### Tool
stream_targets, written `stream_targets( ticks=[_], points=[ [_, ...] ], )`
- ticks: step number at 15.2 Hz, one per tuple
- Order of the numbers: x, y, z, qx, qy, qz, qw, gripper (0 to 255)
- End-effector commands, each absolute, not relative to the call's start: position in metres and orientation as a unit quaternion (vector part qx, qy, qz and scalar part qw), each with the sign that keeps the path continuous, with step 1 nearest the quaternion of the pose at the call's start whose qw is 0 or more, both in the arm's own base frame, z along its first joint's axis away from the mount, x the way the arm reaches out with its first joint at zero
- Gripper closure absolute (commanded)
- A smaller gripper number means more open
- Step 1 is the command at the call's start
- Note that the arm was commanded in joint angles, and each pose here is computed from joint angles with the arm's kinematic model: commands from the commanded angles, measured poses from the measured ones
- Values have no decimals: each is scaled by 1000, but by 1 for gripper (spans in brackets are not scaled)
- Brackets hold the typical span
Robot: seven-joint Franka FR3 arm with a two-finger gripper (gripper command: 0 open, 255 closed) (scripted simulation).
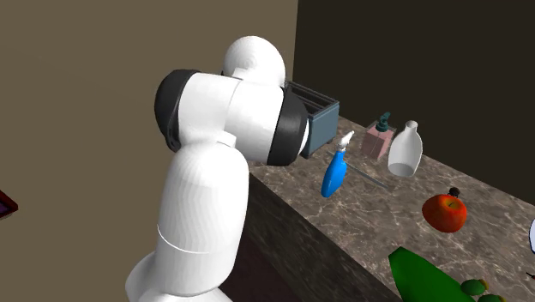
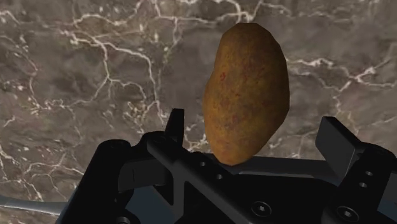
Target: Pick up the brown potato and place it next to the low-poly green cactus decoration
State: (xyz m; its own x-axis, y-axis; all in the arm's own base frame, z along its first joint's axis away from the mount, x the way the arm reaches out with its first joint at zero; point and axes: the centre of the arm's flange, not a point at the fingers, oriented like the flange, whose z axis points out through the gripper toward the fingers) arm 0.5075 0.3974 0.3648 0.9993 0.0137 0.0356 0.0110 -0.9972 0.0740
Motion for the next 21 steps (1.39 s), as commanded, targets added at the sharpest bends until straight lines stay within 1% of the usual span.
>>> stream_targets(
  ticks=[1,6,13,14,21],
  points=[
    [508,398,354,999,6,18,38,0],
    [509,396,330,999,6,18,38,0],
    [509,396,330,999,6,18,38,0],
    [509,396,330,999,6,18,38,255],
    [509,396,330,999,6,18,38,255]
  ],
)
